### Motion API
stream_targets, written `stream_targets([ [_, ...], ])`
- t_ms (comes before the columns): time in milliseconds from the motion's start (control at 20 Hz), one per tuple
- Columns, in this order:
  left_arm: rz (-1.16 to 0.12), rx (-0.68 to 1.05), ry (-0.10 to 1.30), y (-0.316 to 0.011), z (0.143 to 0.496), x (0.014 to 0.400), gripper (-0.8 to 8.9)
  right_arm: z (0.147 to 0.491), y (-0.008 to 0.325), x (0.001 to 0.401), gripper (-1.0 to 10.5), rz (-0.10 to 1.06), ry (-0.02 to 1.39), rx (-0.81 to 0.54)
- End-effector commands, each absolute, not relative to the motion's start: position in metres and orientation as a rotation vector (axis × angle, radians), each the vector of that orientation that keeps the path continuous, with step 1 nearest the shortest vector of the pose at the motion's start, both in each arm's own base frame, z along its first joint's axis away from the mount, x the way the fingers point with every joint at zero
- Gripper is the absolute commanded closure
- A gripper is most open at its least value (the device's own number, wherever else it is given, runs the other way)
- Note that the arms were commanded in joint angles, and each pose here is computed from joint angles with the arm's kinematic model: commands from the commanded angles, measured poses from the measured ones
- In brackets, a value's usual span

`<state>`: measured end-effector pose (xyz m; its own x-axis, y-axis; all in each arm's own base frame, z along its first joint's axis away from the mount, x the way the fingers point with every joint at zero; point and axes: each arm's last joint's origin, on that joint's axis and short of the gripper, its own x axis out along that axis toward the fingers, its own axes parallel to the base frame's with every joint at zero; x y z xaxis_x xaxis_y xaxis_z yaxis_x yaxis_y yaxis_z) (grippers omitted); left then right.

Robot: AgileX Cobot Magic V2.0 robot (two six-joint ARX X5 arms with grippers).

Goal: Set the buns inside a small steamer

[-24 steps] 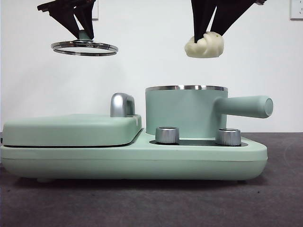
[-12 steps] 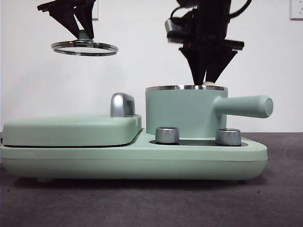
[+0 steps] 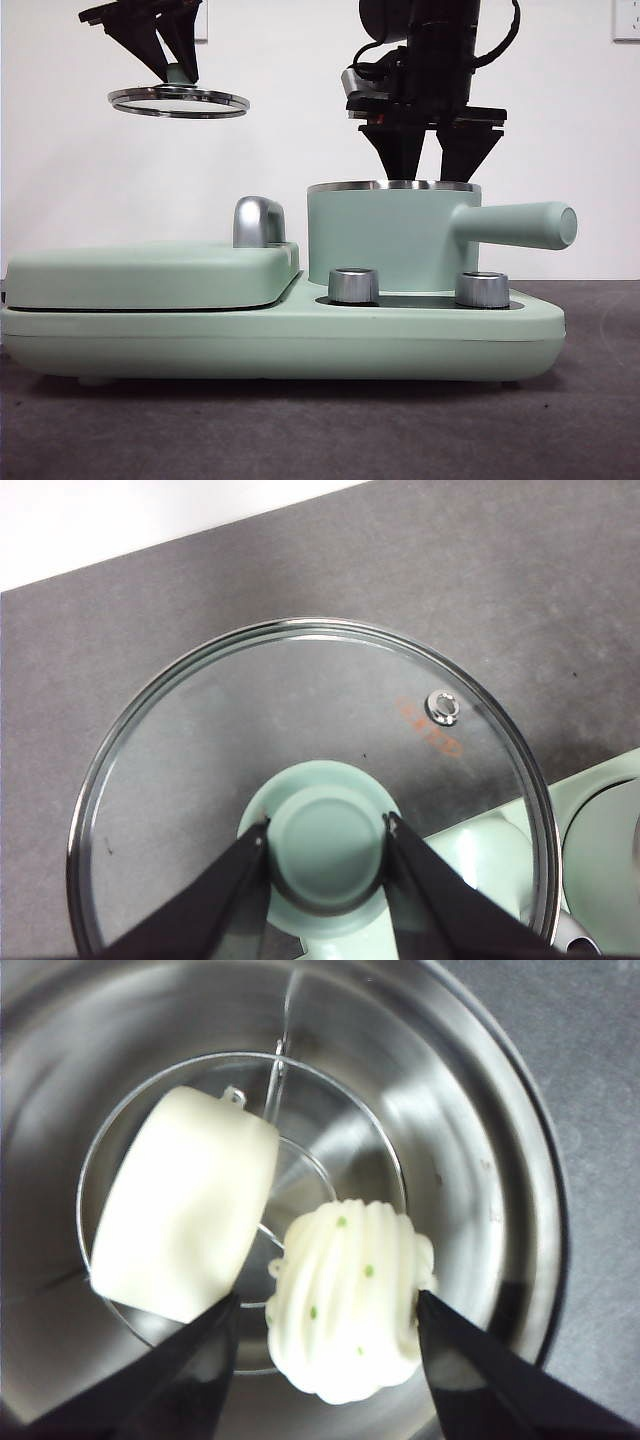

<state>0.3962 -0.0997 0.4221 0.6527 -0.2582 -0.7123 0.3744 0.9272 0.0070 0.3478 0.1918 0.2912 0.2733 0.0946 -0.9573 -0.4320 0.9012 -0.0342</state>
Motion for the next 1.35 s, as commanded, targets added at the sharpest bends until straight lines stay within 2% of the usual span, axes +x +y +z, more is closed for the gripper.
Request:
stream_targets([
  [50, -0.361, 0.146, 0.709, -0.100, 0.438, 0.391, 7.35, 0.288, 0.197, 0.353, 6.6, 0.365, 1.245, -0.322],
  [250, -0.360, 0.144, 0.709, -0.100, 0.438, 0.391, 7.35, 0.299, 0.196, 0.353, 6.6, 0.369, 1.215, -0.312],
  [500, -0.359, 0.140, 0.710, -0.100, 0.438, 0.391, 7.35, 0.344, 0.193, 0.347, 5.1, 0.379, 1.151, -0.292],
  [850, -0.379, 0.145, 0.710, -0.109, 0.438, 0.388, 7.35, 0.402, 0.174, 0.312, 5.1, 0.400, 1.080, -0.264],
  [1150, -0.438, 0.166, 0.711, -0.133, 0.438, 0.380, 7.35, 0.446, 0.131, 0.232, 5.1, 0.438, 0.962, -0.220],
  [1350, -0.496, 0.187, 0.708, -0.155, 0.438, 0.372, 7.35, 0.448, 0.092, 0.164, 5.1, 0.444, 0.907, -0.203],
])
